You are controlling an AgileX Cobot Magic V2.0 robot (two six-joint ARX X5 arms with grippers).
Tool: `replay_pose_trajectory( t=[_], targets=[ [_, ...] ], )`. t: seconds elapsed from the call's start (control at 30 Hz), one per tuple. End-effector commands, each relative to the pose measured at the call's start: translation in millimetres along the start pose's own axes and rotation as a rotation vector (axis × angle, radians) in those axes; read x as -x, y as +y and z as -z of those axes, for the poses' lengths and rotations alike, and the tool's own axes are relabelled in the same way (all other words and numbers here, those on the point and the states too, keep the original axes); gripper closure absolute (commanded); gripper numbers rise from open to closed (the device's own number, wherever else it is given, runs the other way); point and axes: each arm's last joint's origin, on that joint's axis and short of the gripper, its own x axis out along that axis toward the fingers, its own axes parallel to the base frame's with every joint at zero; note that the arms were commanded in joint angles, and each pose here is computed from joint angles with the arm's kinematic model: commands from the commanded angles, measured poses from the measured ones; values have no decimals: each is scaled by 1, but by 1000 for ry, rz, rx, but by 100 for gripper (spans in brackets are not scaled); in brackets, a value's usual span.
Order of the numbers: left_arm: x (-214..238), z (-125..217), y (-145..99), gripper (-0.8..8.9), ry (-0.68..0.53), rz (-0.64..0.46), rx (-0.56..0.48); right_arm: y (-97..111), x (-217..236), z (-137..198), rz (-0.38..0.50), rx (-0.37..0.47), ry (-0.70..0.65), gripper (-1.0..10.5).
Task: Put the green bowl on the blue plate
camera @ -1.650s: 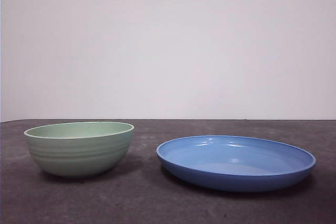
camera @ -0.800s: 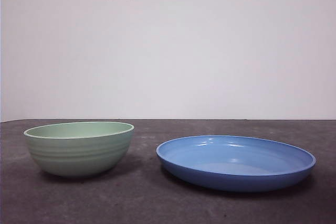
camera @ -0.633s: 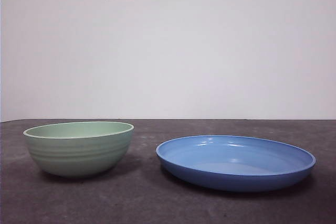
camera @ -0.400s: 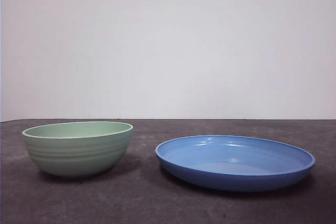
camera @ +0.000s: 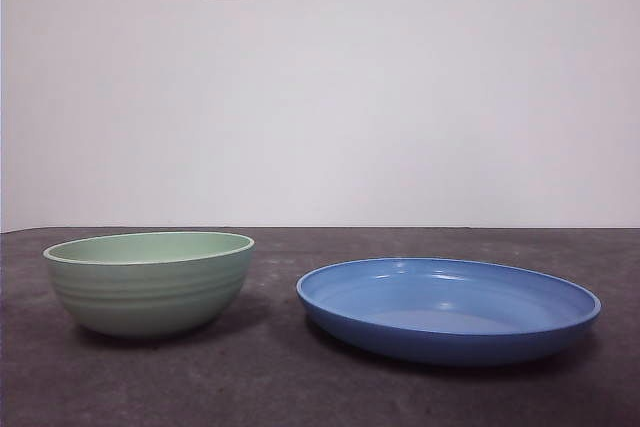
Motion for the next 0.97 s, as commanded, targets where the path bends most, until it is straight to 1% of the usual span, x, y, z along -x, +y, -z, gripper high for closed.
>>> replay_pose_trajectory(
  t=[0.03,0.17,0.33,0.47,0.57,0.67,0.77,0.9,0.97],
  targets=[
    [-3,-23,-17,806,3,76,14,8,-4,-16,-17,-17,26,939],
    [-15,-49,-34,806,82,150,20,16,-14,-33,-50,-31,121,939],
    [-33,-71,-48,806,201,238,37,24,-29,-48,-112,-70,308,939],
    [-48,-79,-55,806,315,302,59,31,-37,-59,-160,-61,423,939],
    [-58,-81,-57,806,405,340,75,36,-44,-67,-197,-46,488,939],
    [-65,-78,-60,805,492,371,69,40,-50,-72,-233,-34,547,939],
    [-69,-73,-63,805,573,372,27,44,-57,-74,-277,-18,627,939],
    [-70,-62,-63,805,677,382,-43,48,-65,-72,-295,14,725,939],
    [-68,-55,-64,805,724,402,-101,49,-66,-69,-309,31,757,938]
  ],
)
